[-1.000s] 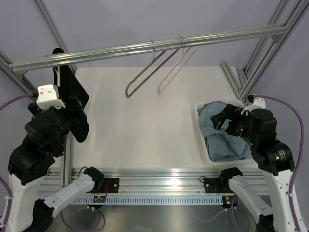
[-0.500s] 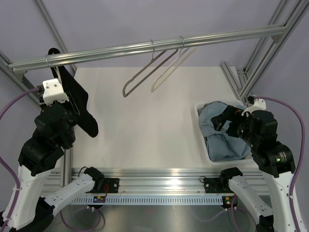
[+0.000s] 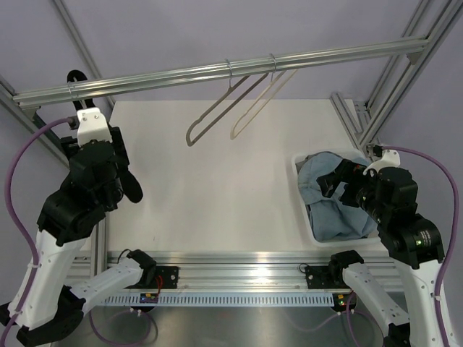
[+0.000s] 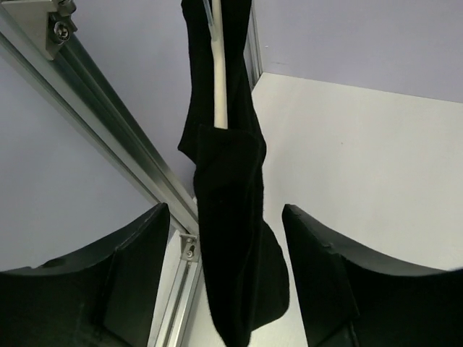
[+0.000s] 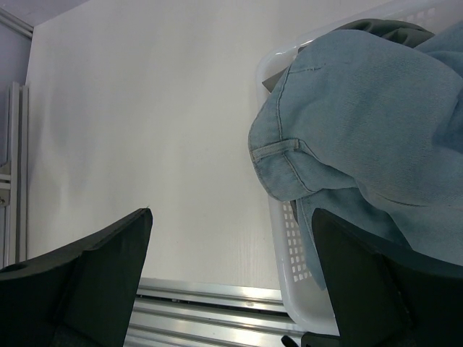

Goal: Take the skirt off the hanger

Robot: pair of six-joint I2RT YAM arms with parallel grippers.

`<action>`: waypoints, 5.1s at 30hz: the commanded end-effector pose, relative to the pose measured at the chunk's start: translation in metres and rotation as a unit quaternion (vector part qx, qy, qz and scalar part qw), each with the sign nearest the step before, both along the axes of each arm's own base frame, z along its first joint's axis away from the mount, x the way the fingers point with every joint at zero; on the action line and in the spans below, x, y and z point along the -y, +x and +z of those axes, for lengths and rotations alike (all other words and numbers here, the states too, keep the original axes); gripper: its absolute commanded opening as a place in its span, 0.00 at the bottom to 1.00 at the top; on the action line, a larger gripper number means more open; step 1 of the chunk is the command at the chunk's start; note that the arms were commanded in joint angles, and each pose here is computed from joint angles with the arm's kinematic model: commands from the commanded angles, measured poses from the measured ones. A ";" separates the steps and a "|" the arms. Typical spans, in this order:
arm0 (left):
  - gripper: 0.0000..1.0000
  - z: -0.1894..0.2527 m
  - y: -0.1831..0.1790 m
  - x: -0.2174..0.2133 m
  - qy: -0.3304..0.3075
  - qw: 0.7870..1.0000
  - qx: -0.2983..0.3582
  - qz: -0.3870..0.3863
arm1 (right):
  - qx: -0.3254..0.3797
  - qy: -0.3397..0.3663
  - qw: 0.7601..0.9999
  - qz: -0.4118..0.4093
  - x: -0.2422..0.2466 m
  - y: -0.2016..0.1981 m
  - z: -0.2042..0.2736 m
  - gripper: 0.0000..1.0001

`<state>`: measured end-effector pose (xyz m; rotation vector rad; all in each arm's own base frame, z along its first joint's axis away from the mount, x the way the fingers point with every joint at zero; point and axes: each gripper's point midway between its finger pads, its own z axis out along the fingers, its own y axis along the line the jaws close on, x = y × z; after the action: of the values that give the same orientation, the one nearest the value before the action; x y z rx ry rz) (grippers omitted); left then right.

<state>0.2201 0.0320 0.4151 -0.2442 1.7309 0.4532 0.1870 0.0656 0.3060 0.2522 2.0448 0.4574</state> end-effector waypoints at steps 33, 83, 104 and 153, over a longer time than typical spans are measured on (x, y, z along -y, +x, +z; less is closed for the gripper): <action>0.00 0.093 0.003 0.016 -0.080 0.985 0.139 -0.066 | 0.015 -0.011 1.000 0.002 0.004 -0.005 0.010 0.99; 0.00 0.152 -0.012 0.051 -0.119 0.938 0.260 -0.196 | 0.018 -0.027 0.999 -0.001 0.009 -0.007 0.008 0.99; 0.00 0.032 0.028 0.102 -0.169 0.935 0.102 -0.293 | 0.016 -0.034 0.999 -0.003 0.011 -0.008 0.001 1.00; 0.00 -0.030 -0.167 0.179 -0.361 0.724 -0.014 -0.588 | 0.012 0.179 0.938 0.296 -0.316 -0.031 0.062 0.61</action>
<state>0.0577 -0.1435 0.3538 0.3142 1.7918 -1.1395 0.1516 0.3742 0.3390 -0.2189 2.0691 1.1820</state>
